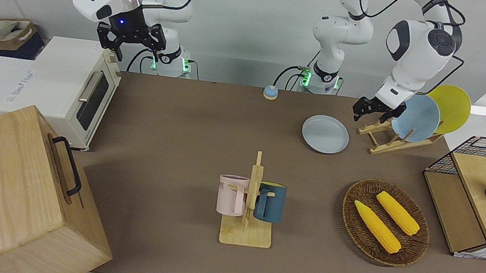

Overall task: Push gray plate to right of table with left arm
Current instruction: 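Move the left gripper down to the near edge of the gray plate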

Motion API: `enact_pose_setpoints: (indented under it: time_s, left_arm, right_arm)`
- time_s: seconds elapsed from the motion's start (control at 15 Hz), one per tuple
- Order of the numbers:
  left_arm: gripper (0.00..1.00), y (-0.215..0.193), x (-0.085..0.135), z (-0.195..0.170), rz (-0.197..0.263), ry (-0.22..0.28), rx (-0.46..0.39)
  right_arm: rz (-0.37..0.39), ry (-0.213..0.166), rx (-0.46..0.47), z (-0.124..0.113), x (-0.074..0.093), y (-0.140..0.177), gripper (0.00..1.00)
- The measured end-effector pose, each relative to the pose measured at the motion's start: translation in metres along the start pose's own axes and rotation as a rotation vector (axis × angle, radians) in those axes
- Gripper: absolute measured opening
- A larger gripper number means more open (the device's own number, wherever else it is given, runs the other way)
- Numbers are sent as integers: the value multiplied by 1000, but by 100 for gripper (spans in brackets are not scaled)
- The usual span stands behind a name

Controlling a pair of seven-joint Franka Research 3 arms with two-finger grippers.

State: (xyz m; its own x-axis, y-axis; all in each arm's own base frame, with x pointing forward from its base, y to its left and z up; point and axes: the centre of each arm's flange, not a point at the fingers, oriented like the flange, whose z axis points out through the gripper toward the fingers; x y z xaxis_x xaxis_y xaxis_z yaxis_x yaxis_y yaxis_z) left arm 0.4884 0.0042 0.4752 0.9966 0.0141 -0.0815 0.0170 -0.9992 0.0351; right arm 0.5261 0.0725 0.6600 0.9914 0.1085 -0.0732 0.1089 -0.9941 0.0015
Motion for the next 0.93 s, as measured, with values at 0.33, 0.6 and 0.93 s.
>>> enact_pose_setpoints:
  time_s: [0.33,0.6,0.93]
  left_arm:
    - [100,-2,-11,37,-3,13,1]
    - [100,-3,-21,63,-5,12,2]
    - [100,-4,-32,94,-7,27,4]
  right_arm:
    - [0,0,0,0,0,0,99]
    - [0,0,0,0,0,0,99]
    - [0,0,0,0,0,0,99]
